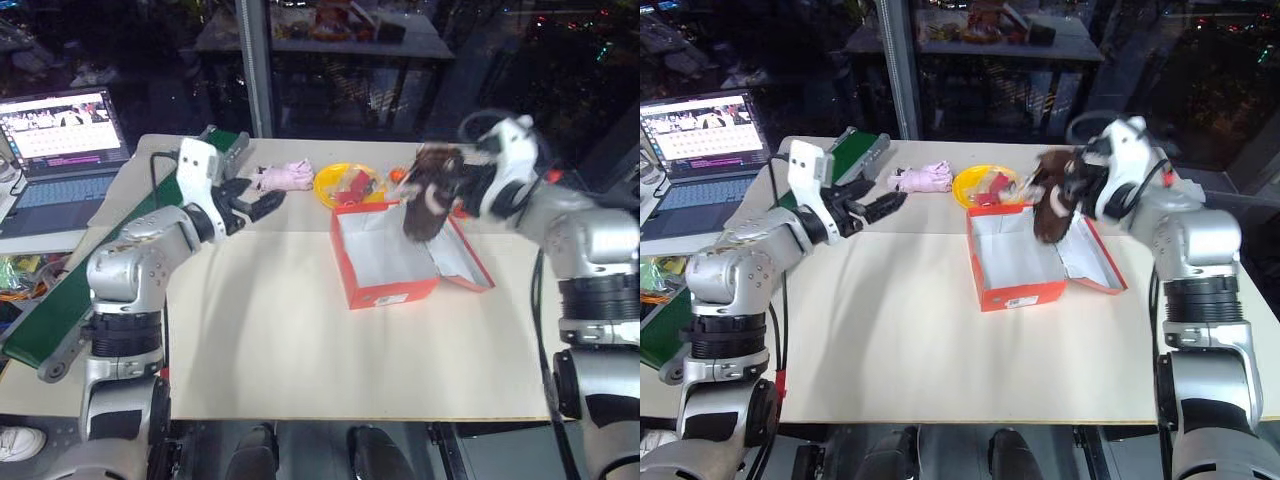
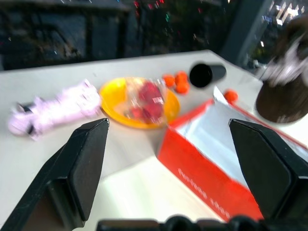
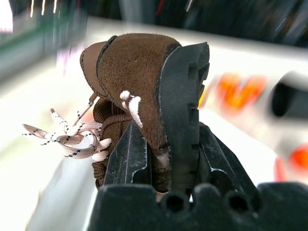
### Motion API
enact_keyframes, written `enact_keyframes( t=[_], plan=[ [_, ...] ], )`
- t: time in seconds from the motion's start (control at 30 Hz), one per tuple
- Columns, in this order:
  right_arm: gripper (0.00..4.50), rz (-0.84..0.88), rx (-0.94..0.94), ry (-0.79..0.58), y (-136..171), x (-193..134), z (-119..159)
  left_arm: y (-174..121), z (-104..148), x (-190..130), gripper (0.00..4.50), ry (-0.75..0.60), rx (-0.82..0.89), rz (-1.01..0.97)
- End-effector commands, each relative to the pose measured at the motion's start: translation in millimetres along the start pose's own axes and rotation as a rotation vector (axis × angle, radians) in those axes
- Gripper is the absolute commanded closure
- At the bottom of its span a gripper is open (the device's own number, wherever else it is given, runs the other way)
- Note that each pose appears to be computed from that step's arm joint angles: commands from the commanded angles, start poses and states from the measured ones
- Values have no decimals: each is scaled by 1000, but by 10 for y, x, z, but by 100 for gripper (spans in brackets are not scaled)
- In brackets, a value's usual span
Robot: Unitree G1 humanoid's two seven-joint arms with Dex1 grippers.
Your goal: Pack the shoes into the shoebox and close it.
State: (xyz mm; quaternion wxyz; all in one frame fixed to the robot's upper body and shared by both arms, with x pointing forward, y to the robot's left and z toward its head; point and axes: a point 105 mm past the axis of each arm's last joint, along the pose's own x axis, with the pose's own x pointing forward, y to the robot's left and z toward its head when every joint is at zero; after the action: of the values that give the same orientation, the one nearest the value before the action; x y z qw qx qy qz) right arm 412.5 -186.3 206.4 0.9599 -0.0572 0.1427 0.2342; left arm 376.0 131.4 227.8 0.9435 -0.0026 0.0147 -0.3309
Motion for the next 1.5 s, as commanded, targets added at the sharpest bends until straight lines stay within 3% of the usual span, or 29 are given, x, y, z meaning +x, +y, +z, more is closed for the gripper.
enact_keyframes(
  t=[0.03,0.33,0.7,0.77,1.07,1.3,1.5],
  plan=[
    [392,3,-64,30,-48,-20,-6,-82,131,-19,24,-55,46,-7],
    [392,66,-163,228,-47,29,-335,-26,22,-54,24,-48,29,38],
    [392,-37,-179,280,-294,414,-552,-45,-3,-73,24,-58,29,55],
    [293,-49,-190,272,-300,452,-542,-37,4,-89,24,-58,34,62],
    [6,-42,-247,191,-158,606,-322,-7,31,-125,24,-56,48,76],
    [6,-1,-337,88,-16,586,91,36,36,-143,24,-44,64,86],
    [6,208,-301,-132,462,293,493,184,-57,-216,24,-10,79,155]
  ],
)
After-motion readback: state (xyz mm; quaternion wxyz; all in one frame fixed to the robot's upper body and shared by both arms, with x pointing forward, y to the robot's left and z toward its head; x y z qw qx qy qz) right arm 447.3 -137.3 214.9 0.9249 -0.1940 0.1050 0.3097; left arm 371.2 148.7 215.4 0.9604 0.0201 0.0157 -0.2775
